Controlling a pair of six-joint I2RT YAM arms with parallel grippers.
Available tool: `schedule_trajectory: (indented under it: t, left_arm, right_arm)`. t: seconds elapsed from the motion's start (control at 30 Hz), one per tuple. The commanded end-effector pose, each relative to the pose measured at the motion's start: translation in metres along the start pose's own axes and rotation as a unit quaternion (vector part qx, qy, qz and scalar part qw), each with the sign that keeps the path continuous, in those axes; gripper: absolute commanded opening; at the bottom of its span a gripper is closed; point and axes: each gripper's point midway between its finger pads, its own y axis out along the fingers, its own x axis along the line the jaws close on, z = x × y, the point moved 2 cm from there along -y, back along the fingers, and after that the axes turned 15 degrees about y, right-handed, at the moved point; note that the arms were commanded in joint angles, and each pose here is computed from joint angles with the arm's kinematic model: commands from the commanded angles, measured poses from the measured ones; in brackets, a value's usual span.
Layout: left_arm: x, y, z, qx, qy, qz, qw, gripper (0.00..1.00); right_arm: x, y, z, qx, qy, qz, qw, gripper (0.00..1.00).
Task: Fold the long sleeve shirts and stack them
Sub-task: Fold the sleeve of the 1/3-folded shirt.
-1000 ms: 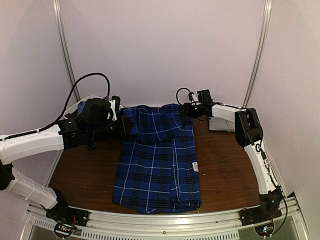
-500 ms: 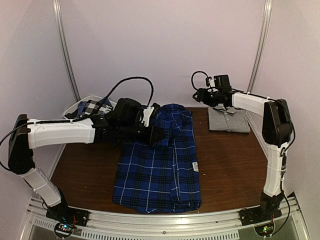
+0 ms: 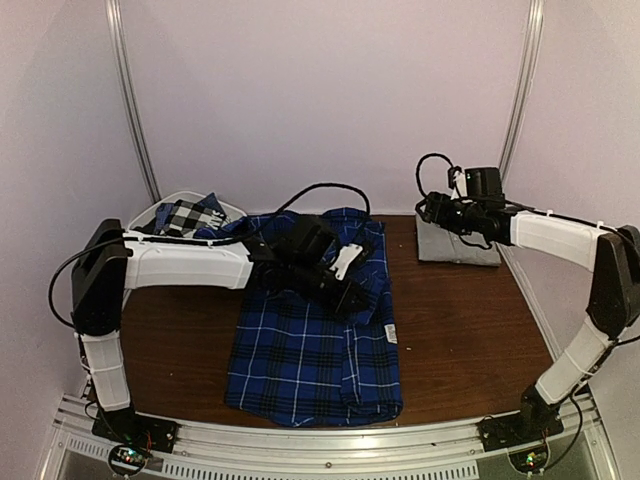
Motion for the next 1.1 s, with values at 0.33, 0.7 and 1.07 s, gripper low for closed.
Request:
schedule_trajectory:
  t: [0.33,0.7,1.07]
  left_arm:
    - [-0.044,0.027,0.054,0.131,0.038,0.088,0.987,0.0]
    - [-0.052,0.036,0.085,0.192,0.04,0.09,0.976,0.0]
    - [-0.056,0.033,0.079,0.191,0.047,0.085,0.977,0.19]
  right_arm:
    - [0.005,-0.06,0.008,-0.034,-0.013,0.001,0.999,0.76]
    - [0.004,-0.069,0.029,-0.017,-0.02,0.005,1.0,0.76]
    - [-0.013,-0.063,0.055,0.014,-0.028,0.027,0.999,0.76]
